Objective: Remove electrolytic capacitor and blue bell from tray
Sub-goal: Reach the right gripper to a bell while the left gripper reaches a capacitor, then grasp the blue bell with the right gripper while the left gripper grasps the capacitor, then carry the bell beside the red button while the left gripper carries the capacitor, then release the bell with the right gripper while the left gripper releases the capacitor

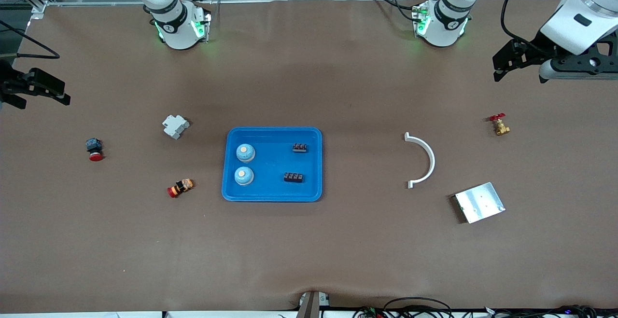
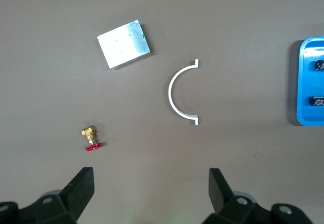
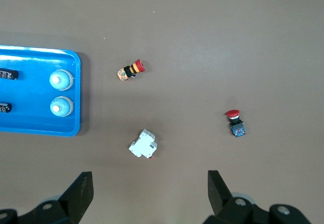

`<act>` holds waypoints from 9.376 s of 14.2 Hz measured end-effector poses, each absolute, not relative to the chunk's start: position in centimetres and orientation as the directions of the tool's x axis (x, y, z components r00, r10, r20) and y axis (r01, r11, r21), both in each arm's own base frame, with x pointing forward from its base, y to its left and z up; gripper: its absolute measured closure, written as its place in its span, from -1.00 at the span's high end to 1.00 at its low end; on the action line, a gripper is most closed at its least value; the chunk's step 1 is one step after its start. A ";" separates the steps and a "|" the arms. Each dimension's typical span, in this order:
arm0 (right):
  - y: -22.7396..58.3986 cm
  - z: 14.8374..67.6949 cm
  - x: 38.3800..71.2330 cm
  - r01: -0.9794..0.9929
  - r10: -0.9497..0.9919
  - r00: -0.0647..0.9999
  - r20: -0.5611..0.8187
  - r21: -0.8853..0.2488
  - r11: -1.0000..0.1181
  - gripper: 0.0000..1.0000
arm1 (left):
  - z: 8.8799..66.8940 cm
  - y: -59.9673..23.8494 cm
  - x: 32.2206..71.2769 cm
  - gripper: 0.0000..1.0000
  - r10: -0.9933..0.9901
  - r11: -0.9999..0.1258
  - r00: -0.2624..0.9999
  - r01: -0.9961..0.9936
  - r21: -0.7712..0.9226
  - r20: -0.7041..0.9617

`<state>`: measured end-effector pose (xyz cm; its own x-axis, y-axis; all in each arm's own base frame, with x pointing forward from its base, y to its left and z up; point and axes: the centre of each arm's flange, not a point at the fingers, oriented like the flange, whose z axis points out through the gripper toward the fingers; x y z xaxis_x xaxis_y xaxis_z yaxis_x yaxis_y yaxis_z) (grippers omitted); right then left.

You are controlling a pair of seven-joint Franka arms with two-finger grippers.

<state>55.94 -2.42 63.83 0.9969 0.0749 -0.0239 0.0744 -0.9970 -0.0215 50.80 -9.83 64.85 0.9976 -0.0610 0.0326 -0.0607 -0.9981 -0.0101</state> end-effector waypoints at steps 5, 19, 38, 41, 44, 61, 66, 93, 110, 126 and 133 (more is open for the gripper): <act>-2.4 63.8 55.9 0.074 0.075 0.997 -0.024 -0.021 -0.997 1.00 | 64.9 -9.9 50.8 1.00 -0.061 -0.998 0.998 -0.061 -0.007 0.032; -2.9 62.2 56.9 0.065 0.066 0.997 -0.049 -0.020 -0.998 1.00 | 58.3 -18.1 51.6 1.00 0.133 -0.990 0.991 0.133 0.038 -0.004; 17.6 37.9 64.1 -0.153 -0.150 0.970 -0.189 -0.002 -0.988 1.00 | 40.1 -38.9 50.5 1.00 0.933 -0.359 0.353 0.926 -0.115 -0.066; 20.9 33.7 63.0 -0.272 -0.268 0.952 -0.151 -0.007 -0.962 1.00 | 37.9 -41.6 51.0 1.00 0.963 -0.269 0.263 0.954 -0.136 -0.056; 24.9 30.5 60.5 -0.362 -0.360 0.924 -0.126 0.006 -0.932 1.00 | 35.1 -44.4 51.1 1.00 0.982 -0.189 0.186 0.973 -0.134 -0.031; 28.0 19.9 54.6 -0.491 -0.486 0.862 -0.143 -0.003 -0.871 1.00 | 25.9 -53.1 52.7 1.00 0.990 -0.082 0.080 0.996 -0.016 -0.113; 28.2 19.5 54.5 -0.502 -0.495 0.856 -0.148 -0.013 -0.865 1.00 | 22.7 -55.0 52.0 1.00 0.988 -0.103 0.108 0.993 0.055 -0.111; 24.5 25.9 58.8 -0.427 -0.412 0.889 -0.199 -0.036 -0.904 0.28 | 17.9 -56.7 49.3 -0.32 0.980 -0.194 0.196 0.979 0.061 -0.031; -12.4 24.8 52.7 0.138 0.136 0.971 -0.196 -0.005 -0.990 0.28 | 33.3 -44.5 54.4 -0.32 0.365 -0.928 0.931 0.363 -0.086 -0.003; -12.2 26.8 57.4 0.151 0.146 0.954 -0.262 0.000 -0.988 1.00 | 22.8 -21.9 54.0 -0.32 -0.154 -0.988 0.988 -0.153 -0.020 0.014; 8.1 31.2 61.2 -0.133 -0.124 0.969 -0.214 -0.030 -0.991 1.00 | 20.8 -19.4 52.9 -0.32 -0.177 -0.984 0.983 -0.178 -0.001 0.050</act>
<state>61.19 8.12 31.17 0.9688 -0.1240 -0.2145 -0.1334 -0.9906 -0.0298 52.92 -19.42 20.78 0.9829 -0.1775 0.0499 -0.1776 -0.9841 -0.0015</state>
